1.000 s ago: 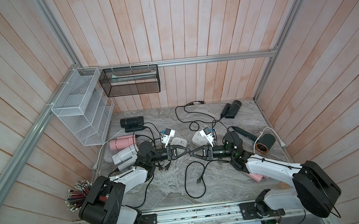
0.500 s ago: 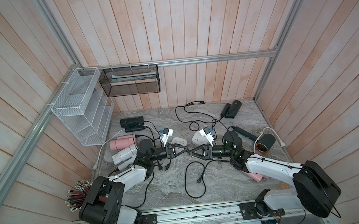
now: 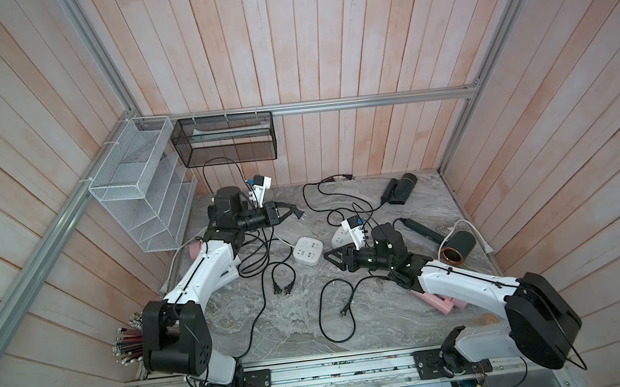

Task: Charge the blow dryers
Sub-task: Pick up the plug from the center of the board, then adjust the charging cable at the center of the board.

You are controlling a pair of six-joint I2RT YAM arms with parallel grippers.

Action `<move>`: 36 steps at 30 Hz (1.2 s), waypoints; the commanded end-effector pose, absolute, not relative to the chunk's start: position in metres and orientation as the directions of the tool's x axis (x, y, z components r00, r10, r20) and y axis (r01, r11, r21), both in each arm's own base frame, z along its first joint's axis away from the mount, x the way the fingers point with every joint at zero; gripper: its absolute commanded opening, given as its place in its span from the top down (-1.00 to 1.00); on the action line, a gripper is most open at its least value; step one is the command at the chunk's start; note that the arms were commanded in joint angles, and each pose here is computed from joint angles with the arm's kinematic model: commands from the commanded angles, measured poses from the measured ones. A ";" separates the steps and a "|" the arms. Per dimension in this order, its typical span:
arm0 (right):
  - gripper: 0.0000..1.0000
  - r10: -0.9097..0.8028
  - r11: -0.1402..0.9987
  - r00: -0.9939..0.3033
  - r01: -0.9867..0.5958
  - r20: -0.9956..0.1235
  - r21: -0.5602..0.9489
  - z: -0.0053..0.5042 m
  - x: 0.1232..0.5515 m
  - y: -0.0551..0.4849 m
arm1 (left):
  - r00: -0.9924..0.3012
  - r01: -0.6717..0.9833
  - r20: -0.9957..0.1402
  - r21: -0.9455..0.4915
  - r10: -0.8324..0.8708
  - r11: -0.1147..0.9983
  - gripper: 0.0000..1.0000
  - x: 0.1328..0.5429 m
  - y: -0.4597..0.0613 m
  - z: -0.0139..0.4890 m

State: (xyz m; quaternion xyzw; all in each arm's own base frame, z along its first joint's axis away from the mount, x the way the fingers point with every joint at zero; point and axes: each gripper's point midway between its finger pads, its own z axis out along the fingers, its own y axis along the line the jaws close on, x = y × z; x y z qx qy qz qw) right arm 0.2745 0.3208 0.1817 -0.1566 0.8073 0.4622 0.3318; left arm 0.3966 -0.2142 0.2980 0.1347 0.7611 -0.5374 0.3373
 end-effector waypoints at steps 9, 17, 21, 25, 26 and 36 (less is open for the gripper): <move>-0.21 0.201 0.391 -0.671 -0.613 -0.714 0.686 0.205 0.336 0.379 | -0.771 0.559 -0.618 -0.773 -0.155 0.300 0.79 0.405 -0.227 0.340; -0.24 0.251 0.303 -0.693 -0.606 -0.675 0.735 0.206 0.357 0.404 | -0.777 0.586 -0.604 -0.797 -0.176 0.147 0.78 0.375 -0.231 0.369; -0.25 0.244 0.283 -0.704 -0.607 -0.667 0.743 0.201 0.365 0.419 | -0.793 0.577 -0.587 -0.810 -0.164 0.109 0.78 0.363 -0.241 0.374; -0.27 0.220 0.274 -0.706 -0.617 -0.673 0.738 0.199 0.366 0.438 | -0.795 0.582 -0.590 -0.808 -0.139 0.098 0.78 0.358 -0.252 0.374; -0.28 0.217 0.273 -0.705 -0.620 -0.675 0.736 0.198 0.367 0.442 | -0.798 0.579 -0.587 -0.809 -0.137 0.096 0.78 0.358 -0.252 0.373; -0.26 0.233 0.255 -0.724 -0.599 -0.650 0.759 0.194 0.382 0.477 | -0.798 0.586 -0.590 -0.807 -0.118 0.074 0.78 0.356 -0.260 0.376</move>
